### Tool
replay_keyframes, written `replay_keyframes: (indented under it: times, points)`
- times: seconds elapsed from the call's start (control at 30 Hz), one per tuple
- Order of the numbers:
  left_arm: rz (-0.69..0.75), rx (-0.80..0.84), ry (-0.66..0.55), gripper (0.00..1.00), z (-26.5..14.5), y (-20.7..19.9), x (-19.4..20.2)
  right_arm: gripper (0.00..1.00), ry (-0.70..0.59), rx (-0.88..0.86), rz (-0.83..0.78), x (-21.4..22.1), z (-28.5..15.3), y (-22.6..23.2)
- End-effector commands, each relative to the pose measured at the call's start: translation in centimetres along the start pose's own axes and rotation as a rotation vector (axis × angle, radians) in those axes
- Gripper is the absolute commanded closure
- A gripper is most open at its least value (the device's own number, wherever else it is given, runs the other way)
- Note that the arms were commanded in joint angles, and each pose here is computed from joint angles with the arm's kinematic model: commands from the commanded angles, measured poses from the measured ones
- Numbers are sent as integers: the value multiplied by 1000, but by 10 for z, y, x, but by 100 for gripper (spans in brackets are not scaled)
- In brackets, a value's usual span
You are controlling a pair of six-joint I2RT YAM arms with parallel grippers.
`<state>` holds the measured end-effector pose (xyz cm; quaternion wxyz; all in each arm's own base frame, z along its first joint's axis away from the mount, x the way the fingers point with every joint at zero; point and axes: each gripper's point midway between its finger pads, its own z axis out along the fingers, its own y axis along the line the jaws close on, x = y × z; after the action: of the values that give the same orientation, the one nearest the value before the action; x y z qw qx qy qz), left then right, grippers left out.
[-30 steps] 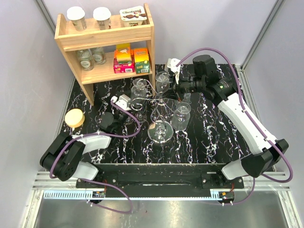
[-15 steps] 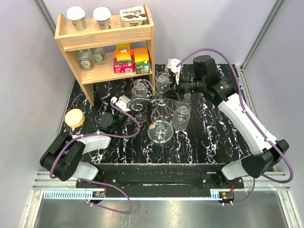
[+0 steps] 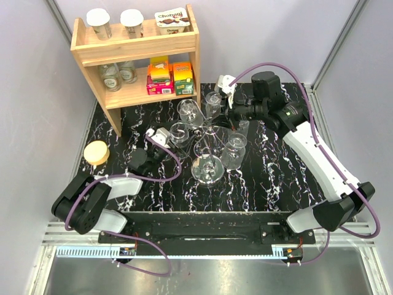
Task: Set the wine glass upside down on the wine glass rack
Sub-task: Turn the wine glass upside down at the wine rack, then pick up the wine glass at the center of the board.
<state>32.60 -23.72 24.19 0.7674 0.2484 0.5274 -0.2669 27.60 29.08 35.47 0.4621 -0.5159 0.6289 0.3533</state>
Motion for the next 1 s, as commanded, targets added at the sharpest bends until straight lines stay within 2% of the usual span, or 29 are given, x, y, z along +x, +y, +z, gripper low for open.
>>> replay_keyframes:
  times: [0.0,0.33,0.5,0.6,0.67,0.83,0.87,0.97]
  points:
    - [91,26,-309,2,-3,-5,-80,100,14,70,13,-1,-17,-3]
    - [149,1,-285,1,-17,-2,-93,100,17,72,9,0,-17,-4]
    - [222,-72,-268,1,-39,19,-95,100,15,75,11,-3,-19,-3]
    - [268,-129,-251,1,-50,38,-93,91,15,80,11,-4,-20,-3]
    - [313,-140,-228,1,-57,45,-89,81,15,84,11,-4,-20,-4]
    - [412,-228,-188,1,-72,73,-92,71,22,91,7,-1,-20,-5]
    - [406,-246,-149,1,-73,80,-86,69,23,90,5,-2,-20,-5]
    - [333,-255,10,1,-72,97,-60,54,27,98,4,-2,-21,-6]
